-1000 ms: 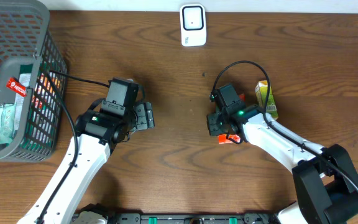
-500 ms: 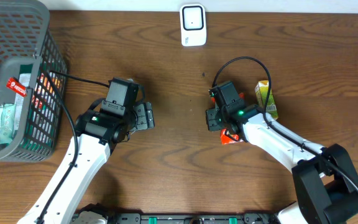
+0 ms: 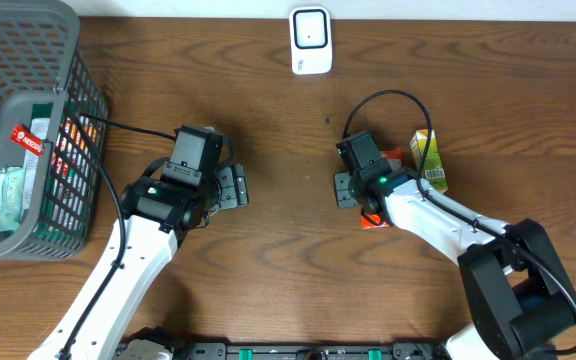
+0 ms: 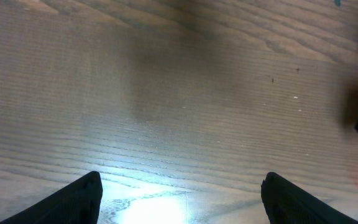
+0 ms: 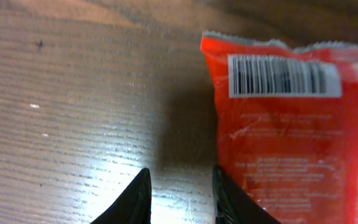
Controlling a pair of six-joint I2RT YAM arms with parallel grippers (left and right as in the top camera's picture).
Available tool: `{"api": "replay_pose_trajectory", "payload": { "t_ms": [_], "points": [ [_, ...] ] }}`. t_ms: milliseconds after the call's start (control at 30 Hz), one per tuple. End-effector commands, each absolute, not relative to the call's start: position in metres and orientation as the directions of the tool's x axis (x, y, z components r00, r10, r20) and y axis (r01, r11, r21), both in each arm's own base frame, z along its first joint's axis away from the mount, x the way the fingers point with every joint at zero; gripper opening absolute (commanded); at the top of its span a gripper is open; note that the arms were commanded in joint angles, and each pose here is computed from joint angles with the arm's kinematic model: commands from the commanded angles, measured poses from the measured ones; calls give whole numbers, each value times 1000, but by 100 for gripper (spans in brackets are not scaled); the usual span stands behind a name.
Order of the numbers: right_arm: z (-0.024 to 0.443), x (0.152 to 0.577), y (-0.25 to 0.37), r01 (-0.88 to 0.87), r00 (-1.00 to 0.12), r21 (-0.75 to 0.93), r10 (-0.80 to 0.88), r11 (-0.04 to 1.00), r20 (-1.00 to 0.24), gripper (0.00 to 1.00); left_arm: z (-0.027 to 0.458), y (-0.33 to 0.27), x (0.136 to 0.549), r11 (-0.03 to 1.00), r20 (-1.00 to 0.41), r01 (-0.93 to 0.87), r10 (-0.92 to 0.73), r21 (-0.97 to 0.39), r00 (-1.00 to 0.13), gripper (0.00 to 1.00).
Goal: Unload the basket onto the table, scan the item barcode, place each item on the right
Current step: 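Push the red bag rightward beside the carton with the right gripper, then raise the right gripper away and reach the left gripper into the basket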
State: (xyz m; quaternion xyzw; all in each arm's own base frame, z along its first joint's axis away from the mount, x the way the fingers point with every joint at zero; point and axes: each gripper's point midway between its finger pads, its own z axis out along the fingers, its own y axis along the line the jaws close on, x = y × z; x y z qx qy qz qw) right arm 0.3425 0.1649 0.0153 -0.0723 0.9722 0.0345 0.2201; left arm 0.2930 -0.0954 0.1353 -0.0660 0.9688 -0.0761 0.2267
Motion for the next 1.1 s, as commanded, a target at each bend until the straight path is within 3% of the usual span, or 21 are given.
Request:
{"api": "replay_pose_trajectory", "payload": {
  "t_ms": [0, 200, 400, 467, 533, 600, 633, 800, 1067],
  "points": [
    [43, 362, 161, -165, -851, 17, -133, 986, -508, 28, 135, -92, 294, 981, -433, -103, -165, -163, -886, 83],
    [108, 371, 174, -213, -805, 76, -131, 974, -578, 33, 135, -92, 294, 981, -433, -103, -165, -163, -886, 83],
    [189, 389, 120, -93, -746, 90, -10, 992, -666, 48, 135, -92, 294, 981, -433, -103, -165, -163, -886, 83],
    [203, 392, 87, -15, -731, 95, 54, 995, -680, 66, 135, -92, 294, 981, -433, -103, -165, -163, -886, 83],
    [211, 394, 56, 61, -717, 98, 112, 993, -688, 73, 135, -92, 294, 981, -433, -103, -165, -163, -886, 83],
    [210, 392, 6, 187, -708, 94, 201, 978, -677, 94, 135, -92, 294, 981, -433, -103, -165, -163, -886, 83],
    [208, 390, -9, 224, -707, 91, 227, 970, -670, 99, 135, -92, 294, 981, -433, -103, -165, -163, -886, 83],
    [195, 370, -77, 402, -702, 73, 359, 913, -616, 99, 135, -92, 294, 981, -433, -103, -165, -163, -886, 83],
    [191, 360, -97, 454, -696, 67, 400, 888, -596, 99, 137, -93, 297, 980, -440, -101, -168, -173, -882, 83]
  ]
}}
